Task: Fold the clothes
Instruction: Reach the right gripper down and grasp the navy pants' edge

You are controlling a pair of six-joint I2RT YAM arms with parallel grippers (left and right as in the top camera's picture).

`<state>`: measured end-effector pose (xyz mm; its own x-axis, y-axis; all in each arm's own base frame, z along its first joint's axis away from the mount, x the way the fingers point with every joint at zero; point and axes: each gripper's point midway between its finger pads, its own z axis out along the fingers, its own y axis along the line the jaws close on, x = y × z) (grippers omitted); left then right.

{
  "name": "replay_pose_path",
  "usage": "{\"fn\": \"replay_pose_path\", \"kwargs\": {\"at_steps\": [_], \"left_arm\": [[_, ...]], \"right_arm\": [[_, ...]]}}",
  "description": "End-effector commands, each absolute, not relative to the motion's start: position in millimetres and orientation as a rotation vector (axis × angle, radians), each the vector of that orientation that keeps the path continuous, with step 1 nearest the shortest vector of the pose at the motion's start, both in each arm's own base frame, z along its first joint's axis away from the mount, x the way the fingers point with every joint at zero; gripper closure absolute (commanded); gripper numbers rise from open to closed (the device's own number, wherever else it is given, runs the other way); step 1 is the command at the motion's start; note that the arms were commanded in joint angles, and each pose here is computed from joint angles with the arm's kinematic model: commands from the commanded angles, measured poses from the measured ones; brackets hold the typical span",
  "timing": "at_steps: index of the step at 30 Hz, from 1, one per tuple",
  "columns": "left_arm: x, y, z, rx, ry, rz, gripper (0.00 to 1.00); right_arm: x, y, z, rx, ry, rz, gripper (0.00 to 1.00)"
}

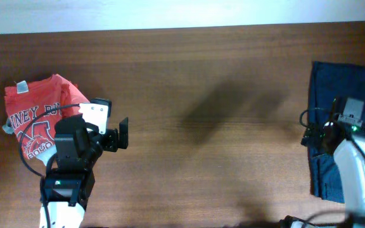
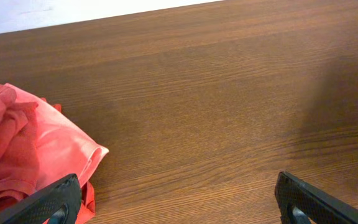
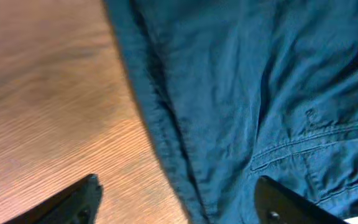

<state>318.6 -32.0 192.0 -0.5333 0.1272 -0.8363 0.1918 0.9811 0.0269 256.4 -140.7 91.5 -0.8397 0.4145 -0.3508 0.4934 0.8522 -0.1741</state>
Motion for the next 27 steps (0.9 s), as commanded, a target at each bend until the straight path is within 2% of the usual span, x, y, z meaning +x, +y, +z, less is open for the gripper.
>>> {"fn": "replay_pose_path", "kwargs": {"at_steps": [1,6,8,12,15,27], "left_arm": [[322,-35,203,0.218,2.115,-0.111,0.01],[322,-35,203,0.218,2.115,-0.111,0.01],[322,-35,203,0.218,2.115,-0.111,0.01],[322,-35,203,0.219,2.115,-0.112,0.01],[322,-35,203,0.218,2.115,-0.111,0.01],[322,-35,203,0.218,2.115,-0.111,0.01]], "right_arm": [[255,-154,74,0.769,2.764,-0.353,0.26],[250,-174,50,0.868,2.793,-0.372,0.3],[249,-178,44,0.888,2.799,-0.373,0.35],[248,-181,36,0.904,2.813,-0.374,0.39],[248,-181,31,0.907,2.828,-0.372,0.48],[248,-180,25,0.909,2.842,-0.365,0.55]]}}
